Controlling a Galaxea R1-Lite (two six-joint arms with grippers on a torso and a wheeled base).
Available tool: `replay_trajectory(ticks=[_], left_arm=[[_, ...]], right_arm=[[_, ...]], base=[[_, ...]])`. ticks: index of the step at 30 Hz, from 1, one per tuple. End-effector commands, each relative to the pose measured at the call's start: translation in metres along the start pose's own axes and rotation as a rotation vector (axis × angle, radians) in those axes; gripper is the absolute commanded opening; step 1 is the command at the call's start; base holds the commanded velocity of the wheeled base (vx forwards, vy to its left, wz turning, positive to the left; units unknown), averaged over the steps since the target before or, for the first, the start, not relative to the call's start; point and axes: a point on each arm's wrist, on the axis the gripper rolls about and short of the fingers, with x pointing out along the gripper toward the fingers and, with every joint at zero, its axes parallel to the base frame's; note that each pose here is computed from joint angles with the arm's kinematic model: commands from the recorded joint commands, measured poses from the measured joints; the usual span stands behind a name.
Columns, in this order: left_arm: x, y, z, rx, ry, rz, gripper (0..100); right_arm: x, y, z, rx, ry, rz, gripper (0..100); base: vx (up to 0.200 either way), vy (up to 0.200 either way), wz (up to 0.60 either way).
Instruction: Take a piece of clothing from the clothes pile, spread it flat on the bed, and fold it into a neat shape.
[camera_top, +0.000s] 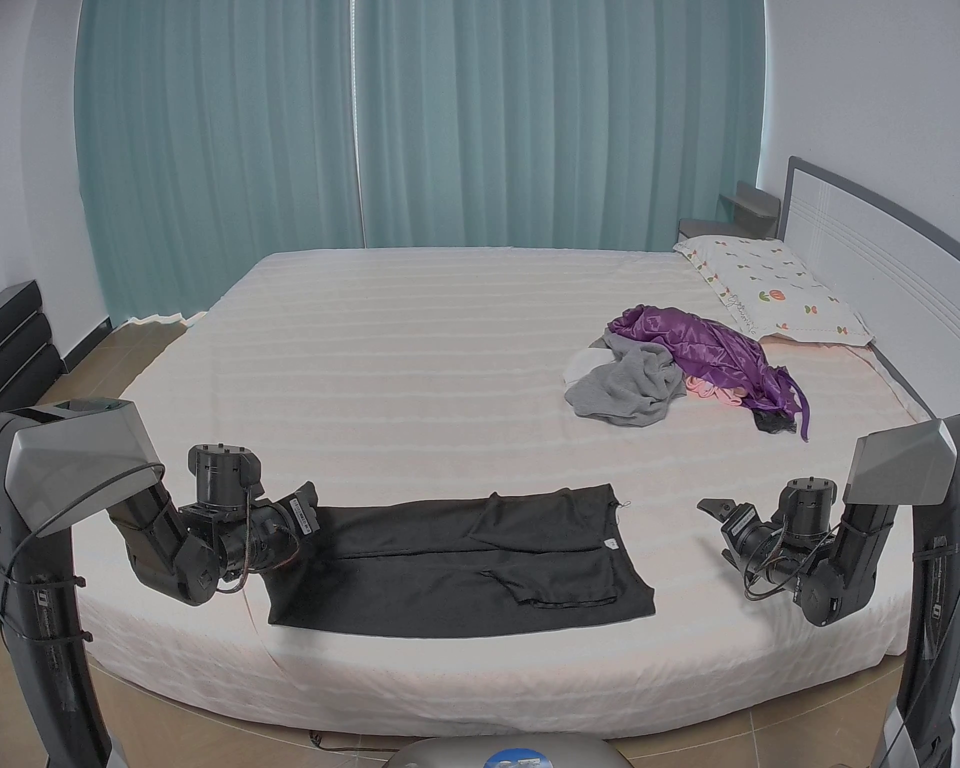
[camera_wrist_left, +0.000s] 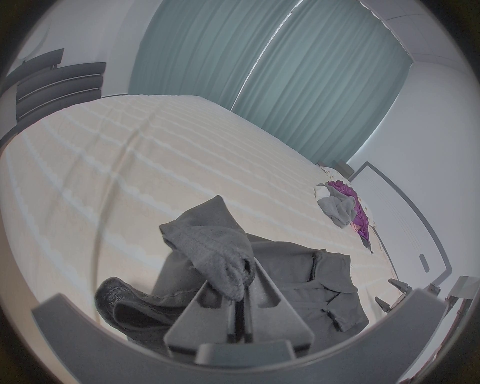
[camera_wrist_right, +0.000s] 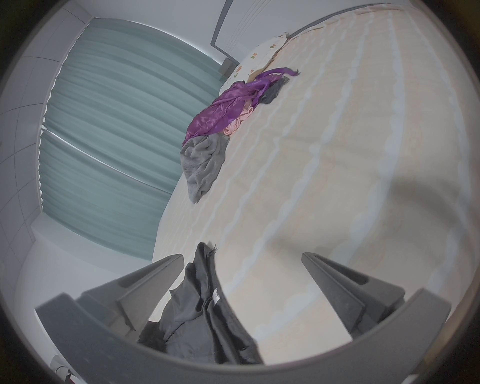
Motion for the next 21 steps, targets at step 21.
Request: replay_trajectory(ticks=[21], left_arm=[[-0.002,-0.045,-0.008,0.034,0.031,-0.057,0]], right_arm=[[0.002,-0.002,-0.001,-0.006,0.002,-0.005,100]], base=[[0.0,-0.2,0.0]])
